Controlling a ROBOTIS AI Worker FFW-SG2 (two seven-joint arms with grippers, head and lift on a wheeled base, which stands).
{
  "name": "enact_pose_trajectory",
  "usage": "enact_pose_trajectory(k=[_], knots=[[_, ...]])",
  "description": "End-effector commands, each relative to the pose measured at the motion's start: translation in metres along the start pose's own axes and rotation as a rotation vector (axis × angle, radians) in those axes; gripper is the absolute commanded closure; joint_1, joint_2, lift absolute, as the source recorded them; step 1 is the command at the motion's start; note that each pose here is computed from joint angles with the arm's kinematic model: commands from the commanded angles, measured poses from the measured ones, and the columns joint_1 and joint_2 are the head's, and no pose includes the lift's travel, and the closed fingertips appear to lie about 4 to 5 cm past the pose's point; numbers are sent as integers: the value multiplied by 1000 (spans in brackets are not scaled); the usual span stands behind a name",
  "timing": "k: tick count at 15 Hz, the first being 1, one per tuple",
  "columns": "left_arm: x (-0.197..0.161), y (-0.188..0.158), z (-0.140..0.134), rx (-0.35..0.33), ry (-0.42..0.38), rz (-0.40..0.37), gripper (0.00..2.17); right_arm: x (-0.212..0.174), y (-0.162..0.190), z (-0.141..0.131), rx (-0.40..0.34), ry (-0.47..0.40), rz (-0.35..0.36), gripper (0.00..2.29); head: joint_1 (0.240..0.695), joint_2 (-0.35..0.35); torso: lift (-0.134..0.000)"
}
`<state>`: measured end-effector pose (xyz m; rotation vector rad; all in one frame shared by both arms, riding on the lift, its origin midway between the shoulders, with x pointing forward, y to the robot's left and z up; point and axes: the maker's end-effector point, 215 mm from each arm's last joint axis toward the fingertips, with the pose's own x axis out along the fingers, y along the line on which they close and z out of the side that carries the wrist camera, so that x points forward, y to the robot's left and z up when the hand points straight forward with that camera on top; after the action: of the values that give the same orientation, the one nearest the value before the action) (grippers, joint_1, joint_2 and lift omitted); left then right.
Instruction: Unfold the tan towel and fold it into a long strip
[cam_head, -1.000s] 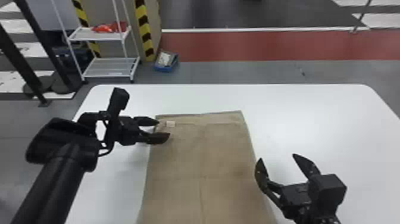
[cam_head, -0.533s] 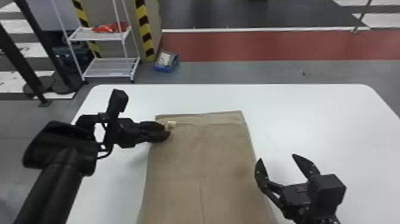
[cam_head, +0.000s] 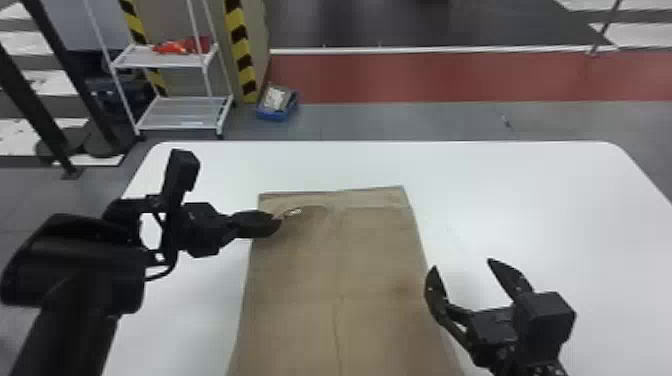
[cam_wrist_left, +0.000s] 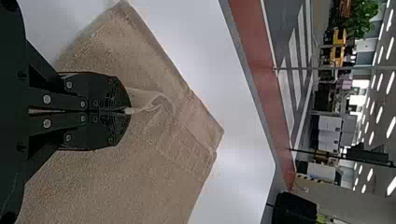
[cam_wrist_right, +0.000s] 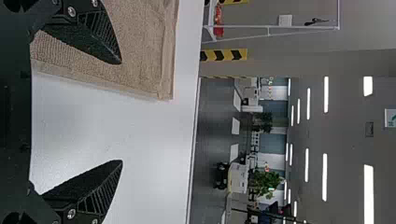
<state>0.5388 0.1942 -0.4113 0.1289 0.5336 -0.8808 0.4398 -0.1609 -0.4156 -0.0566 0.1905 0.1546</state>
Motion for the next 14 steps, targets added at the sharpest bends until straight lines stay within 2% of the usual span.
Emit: enact_pose_trajectory(k=[1, 3, 7, 9, 10, 11, 12, 14], knots=[[-18, -31, 12, -43, -8, -14, 1855, 0, 2, 0, 1, -1, 3, 127, 695, 38, -123], [-31, -70, 20, -87, 1, -44, 1855, 0, 1, 1, 0, -3, 3, 127, 695, 33, -123], [-44, -152, 45, -85, 12, -117, 1855, -5, -2, 4, 0, -17, 1, 130, 695, -17, -123], [-36, -174, 43, -82, 24, -126, 1848, -9, -16, 13, -13, -35, -16, 134, 695, -48, -123], [-31, -180, 43, -85, 25, -132, 1737, -13, -25, 16, -19, -38, -27, 144, 695, -65, -123], [-28, -184, 38, -95, 29, -133, 1106, -15, -33, 19, -24, -44, -39, 147, 695, -83, -123], [-25, -188, 30, -107, 36, -127, 73, -17, -38, 19, -27, -42, -42, 147, 695, -118, -123], [-26, -198, 28, -117, 32, -145, -2, -19, -43, 20, -33, -44, -39, 151, 695, -144, -123]])
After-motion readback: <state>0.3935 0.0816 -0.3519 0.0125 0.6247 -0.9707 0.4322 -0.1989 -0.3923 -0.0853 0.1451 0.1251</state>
